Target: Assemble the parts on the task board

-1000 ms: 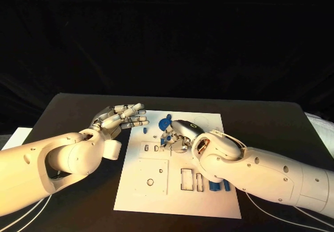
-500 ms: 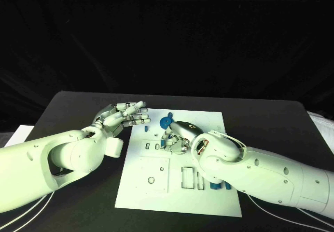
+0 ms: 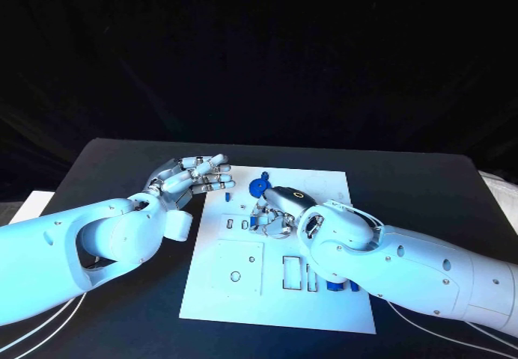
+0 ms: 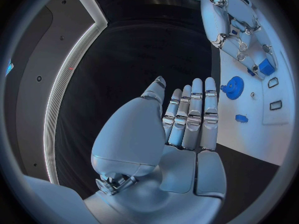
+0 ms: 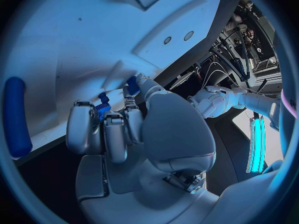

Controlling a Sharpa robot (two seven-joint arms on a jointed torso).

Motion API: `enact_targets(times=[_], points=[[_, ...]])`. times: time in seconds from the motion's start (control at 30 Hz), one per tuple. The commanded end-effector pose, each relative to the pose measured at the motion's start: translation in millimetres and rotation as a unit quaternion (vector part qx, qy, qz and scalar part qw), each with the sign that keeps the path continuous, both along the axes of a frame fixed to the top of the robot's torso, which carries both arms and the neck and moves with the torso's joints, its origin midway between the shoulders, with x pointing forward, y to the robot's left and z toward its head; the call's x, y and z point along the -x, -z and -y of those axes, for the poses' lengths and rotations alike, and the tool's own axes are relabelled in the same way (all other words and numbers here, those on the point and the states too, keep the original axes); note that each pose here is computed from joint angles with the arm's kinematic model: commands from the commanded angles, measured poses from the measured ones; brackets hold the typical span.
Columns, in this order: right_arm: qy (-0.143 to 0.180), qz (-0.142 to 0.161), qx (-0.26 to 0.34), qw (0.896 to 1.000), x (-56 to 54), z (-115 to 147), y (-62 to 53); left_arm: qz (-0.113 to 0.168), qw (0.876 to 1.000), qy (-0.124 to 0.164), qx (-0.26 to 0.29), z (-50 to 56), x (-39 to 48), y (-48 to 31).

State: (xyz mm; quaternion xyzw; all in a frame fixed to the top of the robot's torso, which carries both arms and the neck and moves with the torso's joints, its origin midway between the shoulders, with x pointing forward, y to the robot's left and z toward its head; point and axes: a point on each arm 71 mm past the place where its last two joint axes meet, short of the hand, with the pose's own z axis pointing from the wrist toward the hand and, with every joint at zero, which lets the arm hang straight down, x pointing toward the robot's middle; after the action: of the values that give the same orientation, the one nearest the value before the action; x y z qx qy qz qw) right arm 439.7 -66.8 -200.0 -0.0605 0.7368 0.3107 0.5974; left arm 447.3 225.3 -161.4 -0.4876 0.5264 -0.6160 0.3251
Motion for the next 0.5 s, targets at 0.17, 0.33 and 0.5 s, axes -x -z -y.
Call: enact_targets(times=[0.17, 0.33, 0.5], points=[[0.000, -0.003, 0.019, 1.000, 1.7, 0.1, 4.5, 0.007, 1.000, 0.009, 0.007, 2.4, 0.2, -1.9], [0.001, 0.000, 0.015, 1.000, 1.8, 0.0, 4.2, 0.006, 1.000, 0.009, 0.007, 2.6, 0.0, -1.8], [0.003, 0.003, 0.012, 1.000, 1.5, 0.3, 3.9, 0.005, 1.000, 0.009, 0.007, 2.7, -0.1, -1.6]])
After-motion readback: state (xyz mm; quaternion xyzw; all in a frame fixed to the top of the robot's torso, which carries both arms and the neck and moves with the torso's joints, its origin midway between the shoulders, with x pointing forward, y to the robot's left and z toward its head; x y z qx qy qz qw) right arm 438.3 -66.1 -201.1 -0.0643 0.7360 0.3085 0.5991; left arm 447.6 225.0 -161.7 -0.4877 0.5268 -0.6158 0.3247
